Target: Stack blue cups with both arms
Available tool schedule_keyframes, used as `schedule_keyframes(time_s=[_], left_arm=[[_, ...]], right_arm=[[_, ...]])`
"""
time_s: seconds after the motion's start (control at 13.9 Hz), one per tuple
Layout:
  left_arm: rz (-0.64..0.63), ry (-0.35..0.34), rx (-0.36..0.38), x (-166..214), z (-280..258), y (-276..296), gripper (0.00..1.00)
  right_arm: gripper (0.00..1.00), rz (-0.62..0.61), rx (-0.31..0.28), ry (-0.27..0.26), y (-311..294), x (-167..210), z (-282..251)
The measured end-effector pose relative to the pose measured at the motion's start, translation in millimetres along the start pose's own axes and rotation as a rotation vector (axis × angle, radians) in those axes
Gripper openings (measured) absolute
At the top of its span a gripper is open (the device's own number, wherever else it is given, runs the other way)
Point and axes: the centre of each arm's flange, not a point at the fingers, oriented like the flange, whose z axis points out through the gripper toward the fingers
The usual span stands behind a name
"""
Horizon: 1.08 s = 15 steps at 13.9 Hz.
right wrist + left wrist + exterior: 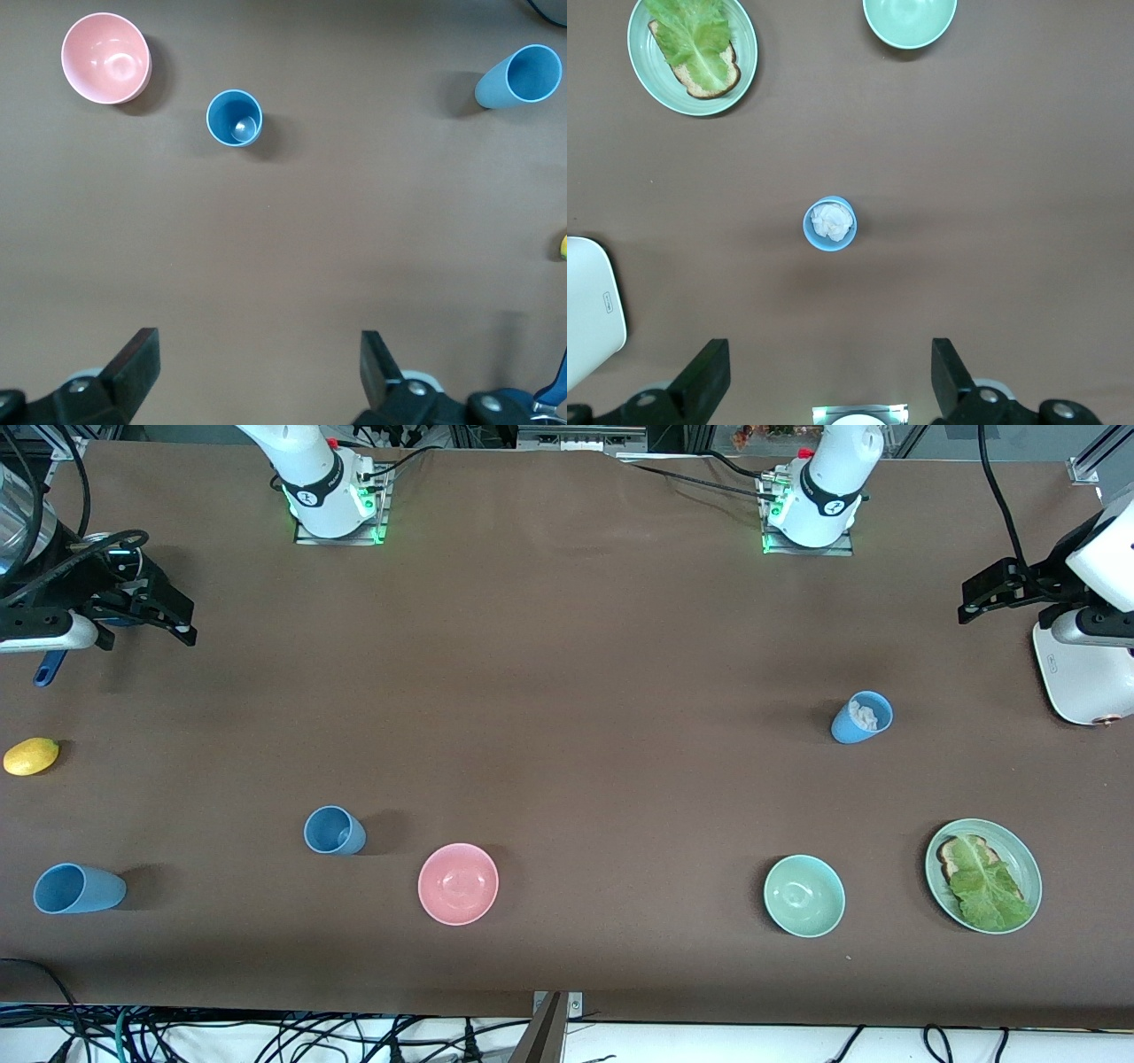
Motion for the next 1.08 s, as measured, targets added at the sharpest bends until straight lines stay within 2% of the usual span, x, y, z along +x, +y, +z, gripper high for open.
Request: schedule_keyframes(time_s=[0.22, 0.43, 1.08], left_arm=[[0.001, 0.004, 0.000, 0.4, -0.4, 0.1, 1.00], [0.001, 0.037, 0.001, 3.8, -3.3, 0.0, 1.00], [0.007, 0.035, 0.002, 4.5, -2.2, 3.6, 1.00]], right_arm=[[1.00, -0.001, 0.000, 0.000, -0.6, 0.0, 0.0], [1.00, -0.001, 0.000, 0.001, -0.6, 0.1, -0.1], [1.00, -0.002, 0.000, 0.001, -1.0, 0.0, -0.1]])
